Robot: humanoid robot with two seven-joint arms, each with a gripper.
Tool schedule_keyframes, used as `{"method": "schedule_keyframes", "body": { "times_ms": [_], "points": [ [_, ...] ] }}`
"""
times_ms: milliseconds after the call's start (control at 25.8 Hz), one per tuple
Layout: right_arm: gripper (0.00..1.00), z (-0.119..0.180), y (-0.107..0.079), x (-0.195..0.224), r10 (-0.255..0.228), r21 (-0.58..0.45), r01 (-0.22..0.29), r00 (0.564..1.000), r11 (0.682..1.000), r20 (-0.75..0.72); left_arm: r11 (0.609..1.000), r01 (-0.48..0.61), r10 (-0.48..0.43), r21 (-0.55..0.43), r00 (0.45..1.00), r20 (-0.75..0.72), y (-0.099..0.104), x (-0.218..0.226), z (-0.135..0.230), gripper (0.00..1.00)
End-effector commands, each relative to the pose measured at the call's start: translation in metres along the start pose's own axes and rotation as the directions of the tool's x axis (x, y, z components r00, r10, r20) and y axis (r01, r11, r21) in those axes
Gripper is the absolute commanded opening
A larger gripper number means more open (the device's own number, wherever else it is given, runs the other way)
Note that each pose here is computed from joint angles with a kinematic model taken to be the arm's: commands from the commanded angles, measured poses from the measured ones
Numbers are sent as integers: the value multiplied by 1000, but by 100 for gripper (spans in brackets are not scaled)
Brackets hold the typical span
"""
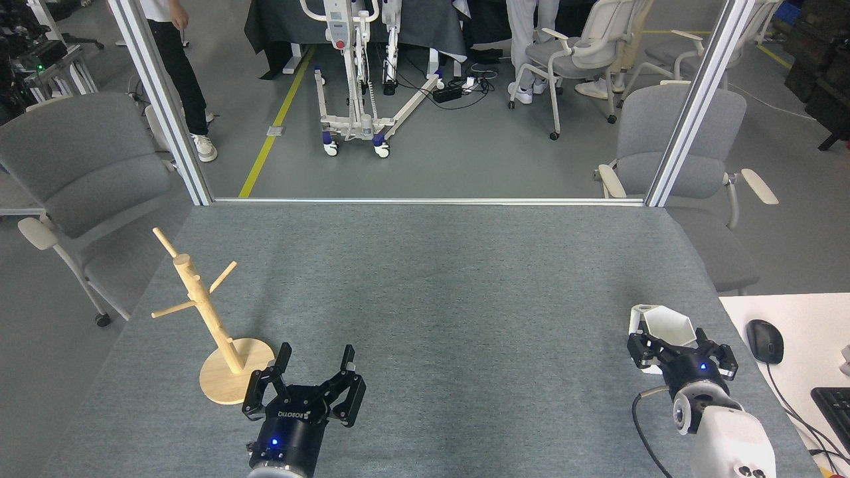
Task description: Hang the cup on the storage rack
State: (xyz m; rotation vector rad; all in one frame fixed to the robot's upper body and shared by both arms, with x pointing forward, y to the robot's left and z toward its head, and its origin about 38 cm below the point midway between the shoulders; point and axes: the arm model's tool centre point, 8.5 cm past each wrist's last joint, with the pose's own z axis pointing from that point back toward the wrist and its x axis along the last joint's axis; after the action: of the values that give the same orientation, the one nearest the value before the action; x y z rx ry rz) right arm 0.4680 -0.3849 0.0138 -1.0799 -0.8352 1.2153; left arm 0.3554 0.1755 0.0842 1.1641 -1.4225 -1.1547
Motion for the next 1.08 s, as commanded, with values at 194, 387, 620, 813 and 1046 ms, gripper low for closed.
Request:
{"method": "schedule_keyframes", "body": {
  "times_ms": [194, 387, 620, 813, 1046],
  "points": [
    [99, -1, 3, 11, 28, 8, -28, 999, 1000, 25, 1000, -4, 4, -14, 1000, 0, -5, 1, 1, 100],
    [99, -1, 2, 12, 28, 6, -28, 999, 1000, 28, 1000, -1, 1, -13, 1000, 0, -4, 1, 1, 100],
    [99, -2, -1, 10, 27, 1, -27, 999, 1000, 23, 1000, -3, 3, -8, 1000, 1, -3, 0, 0, 100],
    [99, -2, -2, 8, 21, -2, -21, 1000, 1000, 19, 1000, -3, 3, -10, 1000, 1, -3, 0, 0, 100],
    [99, -2, -2, 6, 25, 0, -25, 1000, 1000, 16, 1000, -3, 3, -11, 1000, 2, -4, 0, 1, 100]
  ]
}}
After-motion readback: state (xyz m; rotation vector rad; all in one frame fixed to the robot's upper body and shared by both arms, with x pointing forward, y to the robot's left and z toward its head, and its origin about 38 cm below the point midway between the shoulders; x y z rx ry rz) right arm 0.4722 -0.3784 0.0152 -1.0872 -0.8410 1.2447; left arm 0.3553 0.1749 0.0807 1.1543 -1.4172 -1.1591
